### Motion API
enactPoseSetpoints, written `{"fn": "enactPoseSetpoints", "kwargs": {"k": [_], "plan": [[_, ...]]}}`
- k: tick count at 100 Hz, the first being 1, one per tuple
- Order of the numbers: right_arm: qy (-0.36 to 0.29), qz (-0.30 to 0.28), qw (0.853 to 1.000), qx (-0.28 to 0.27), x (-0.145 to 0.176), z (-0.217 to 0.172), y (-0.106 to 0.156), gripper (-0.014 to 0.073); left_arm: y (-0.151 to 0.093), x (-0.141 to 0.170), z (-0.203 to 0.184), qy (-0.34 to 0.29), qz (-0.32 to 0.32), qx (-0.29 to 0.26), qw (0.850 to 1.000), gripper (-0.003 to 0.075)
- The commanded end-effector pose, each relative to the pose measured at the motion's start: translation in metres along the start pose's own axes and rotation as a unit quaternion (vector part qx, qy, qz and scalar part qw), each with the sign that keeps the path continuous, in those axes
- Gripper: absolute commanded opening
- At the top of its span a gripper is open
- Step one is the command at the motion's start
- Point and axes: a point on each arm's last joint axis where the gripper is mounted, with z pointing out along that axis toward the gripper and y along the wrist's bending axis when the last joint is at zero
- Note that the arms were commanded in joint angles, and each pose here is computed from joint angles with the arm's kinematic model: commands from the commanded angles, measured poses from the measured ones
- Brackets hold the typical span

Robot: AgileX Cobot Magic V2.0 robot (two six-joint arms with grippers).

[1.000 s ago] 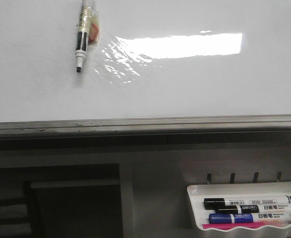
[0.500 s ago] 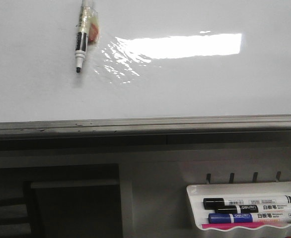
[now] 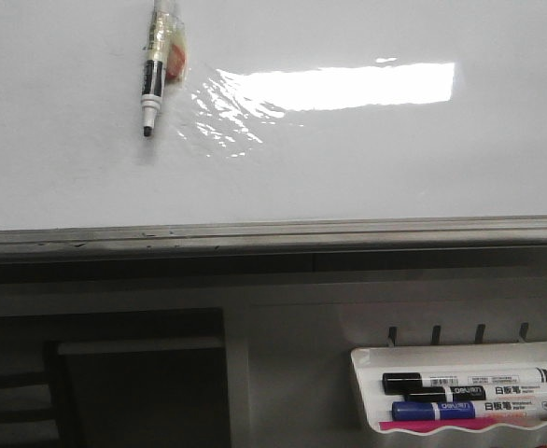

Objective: Write number 7 on whiteboard

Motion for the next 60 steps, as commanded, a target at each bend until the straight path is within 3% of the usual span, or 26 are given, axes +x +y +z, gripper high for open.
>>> {"fn": "enactPoseSetpoints", "kwargs": {"k": [1,22,60], "plan": [[-0.039,-0.003,0.999,-0.001,-0.015,-0.004,0.003,0.0459,-0.004,-0.018,0.002,-0.05,-0.011,0.011,0.999,0.0452],[-0.044,-0.003,0.999,0.0,-0.016,-0.004,0.002,0.0459,-0.011,-0.016,0.028,-0.017,0.013,0.053,0.998,0.045],[-0.05,-0.004,0.999,0.001,-0.017,-0.004,0.002,0.0459,-0.03,-0.01,0.087,0.007,0.045,0.066,0.997,0.045]]}}
